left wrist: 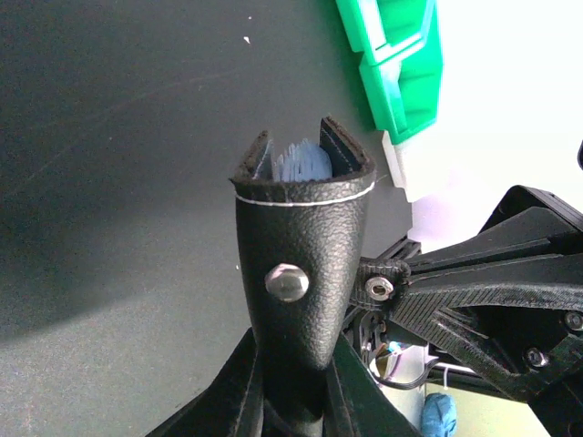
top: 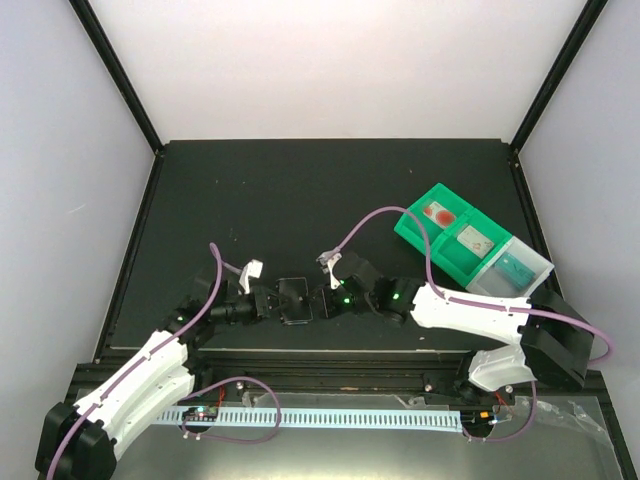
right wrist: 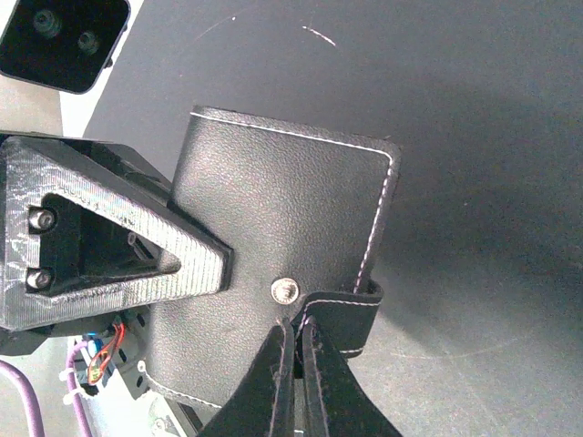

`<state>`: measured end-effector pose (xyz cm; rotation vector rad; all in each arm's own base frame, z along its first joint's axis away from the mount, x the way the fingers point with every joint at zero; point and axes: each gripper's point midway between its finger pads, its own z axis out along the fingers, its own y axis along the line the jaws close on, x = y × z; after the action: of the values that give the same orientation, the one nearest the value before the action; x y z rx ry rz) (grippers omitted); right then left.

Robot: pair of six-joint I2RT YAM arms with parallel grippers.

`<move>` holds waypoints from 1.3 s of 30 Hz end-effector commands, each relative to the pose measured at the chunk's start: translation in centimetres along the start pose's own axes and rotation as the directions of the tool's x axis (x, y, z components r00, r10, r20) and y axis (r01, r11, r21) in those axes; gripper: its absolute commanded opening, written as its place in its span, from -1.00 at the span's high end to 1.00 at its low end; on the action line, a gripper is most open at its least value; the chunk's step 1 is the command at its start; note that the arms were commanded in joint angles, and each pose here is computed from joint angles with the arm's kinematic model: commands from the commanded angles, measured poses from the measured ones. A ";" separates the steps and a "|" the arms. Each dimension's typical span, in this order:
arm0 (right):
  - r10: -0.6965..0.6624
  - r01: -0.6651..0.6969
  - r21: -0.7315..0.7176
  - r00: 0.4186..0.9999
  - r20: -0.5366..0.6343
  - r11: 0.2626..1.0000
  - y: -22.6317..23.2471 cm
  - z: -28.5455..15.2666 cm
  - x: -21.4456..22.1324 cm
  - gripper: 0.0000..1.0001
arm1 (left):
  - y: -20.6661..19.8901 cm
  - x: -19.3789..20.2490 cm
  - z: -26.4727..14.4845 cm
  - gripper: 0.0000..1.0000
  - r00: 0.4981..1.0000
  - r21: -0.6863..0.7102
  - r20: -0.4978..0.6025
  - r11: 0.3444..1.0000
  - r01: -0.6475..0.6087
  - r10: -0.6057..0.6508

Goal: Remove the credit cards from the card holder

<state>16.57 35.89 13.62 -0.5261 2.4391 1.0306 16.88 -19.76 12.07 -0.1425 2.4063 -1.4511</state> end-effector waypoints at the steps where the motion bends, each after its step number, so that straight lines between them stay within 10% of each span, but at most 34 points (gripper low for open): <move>1: 0.002 -0.001 -0.013 0.999 0.048 1.000 0.5 -0.6 -0.8 0.98 | -0.7 -0.6 -0.2 0.96 0.999 0.008 0.021 0.999 -0.034 0.034; 24: 0.026 -0.029 0.179 0.999 0.022 0.983 -6.2 1.8 2.9 0.98 | 5.5 -0.3 2.0 -0.07 0.998 -0.235 -0.062 0.971 -0.037 0.023; 39: 0.069 -0.060 -0.121 0.995 0.076 0.991 0.8 -0.6 0.1 0.98 | 2.8 -0.1 0.6 -0.53 0.996 -0.142 -0.037 0.986 -0.088 0.084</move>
<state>16.32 34.05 11.16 -0.4439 2.4425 1.0234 17.41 -18.52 7.86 -0.0995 2.5460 -1.2205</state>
